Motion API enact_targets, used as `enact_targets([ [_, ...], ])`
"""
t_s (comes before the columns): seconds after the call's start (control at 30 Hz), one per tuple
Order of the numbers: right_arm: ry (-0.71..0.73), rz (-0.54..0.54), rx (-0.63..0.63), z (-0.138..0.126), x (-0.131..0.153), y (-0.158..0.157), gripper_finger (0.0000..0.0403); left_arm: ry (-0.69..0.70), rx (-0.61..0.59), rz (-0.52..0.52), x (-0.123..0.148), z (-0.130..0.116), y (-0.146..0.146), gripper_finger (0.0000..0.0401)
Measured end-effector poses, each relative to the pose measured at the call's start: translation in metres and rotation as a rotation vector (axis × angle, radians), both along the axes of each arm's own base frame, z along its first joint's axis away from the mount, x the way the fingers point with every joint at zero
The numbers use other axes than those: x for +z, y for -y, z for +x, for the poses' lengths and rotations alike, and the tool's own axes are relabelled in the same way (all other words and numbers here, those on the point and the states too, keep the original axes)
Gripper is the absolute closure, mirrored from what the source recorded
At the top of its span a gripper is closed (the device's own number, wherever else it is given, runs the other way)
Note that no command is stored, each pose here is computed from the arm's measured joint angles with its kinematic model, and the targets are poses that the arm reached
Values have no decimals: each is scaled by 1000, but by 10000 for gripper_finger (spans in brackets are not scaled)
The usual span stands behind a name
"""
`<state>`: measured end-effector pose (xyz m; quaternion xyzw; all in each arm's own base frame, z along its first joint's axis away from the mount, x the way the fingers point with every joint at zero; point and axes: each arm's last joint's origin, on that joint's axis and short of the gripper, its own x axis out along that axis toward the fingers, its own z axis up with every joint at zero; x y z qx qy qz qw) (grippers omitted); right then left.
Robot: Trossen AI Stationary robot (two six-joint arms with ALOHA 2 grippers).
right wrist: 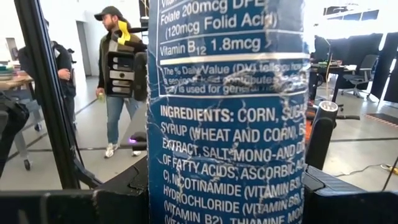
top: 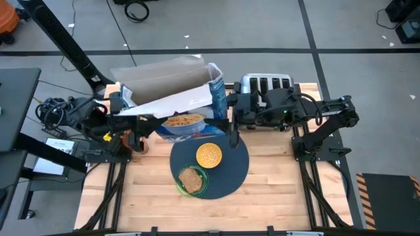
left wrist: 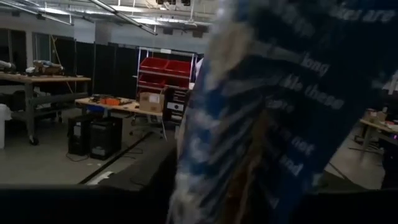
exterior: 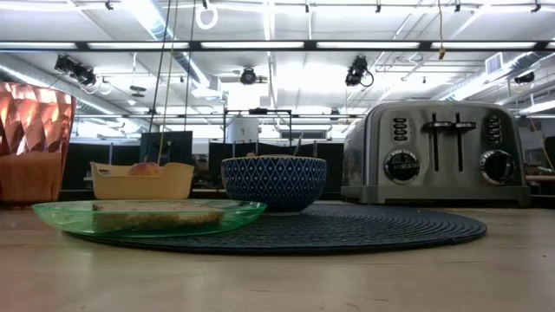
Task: Arrange a breakfast setting
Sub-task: Pour the cereal in the yellow bowl on the dark blue table mat
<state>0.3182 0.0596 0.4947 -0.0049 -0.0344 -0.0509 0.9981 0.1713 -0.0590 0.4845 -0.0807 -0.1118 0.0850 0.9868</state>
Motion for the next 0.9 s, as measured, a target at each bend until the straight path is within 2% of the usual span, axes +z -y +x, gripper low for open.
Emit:
enact_targets([
  [0.4,6,11,3,0,0,0,193,-1,1,27,0,1,0,380],
  [0.63,8,14,7,0,1,0,186,2,11,46,1,0,0,391],
  [0.9,38,15,0,-2,5,1,144,31,43,63,5,-1,-1,396],
])
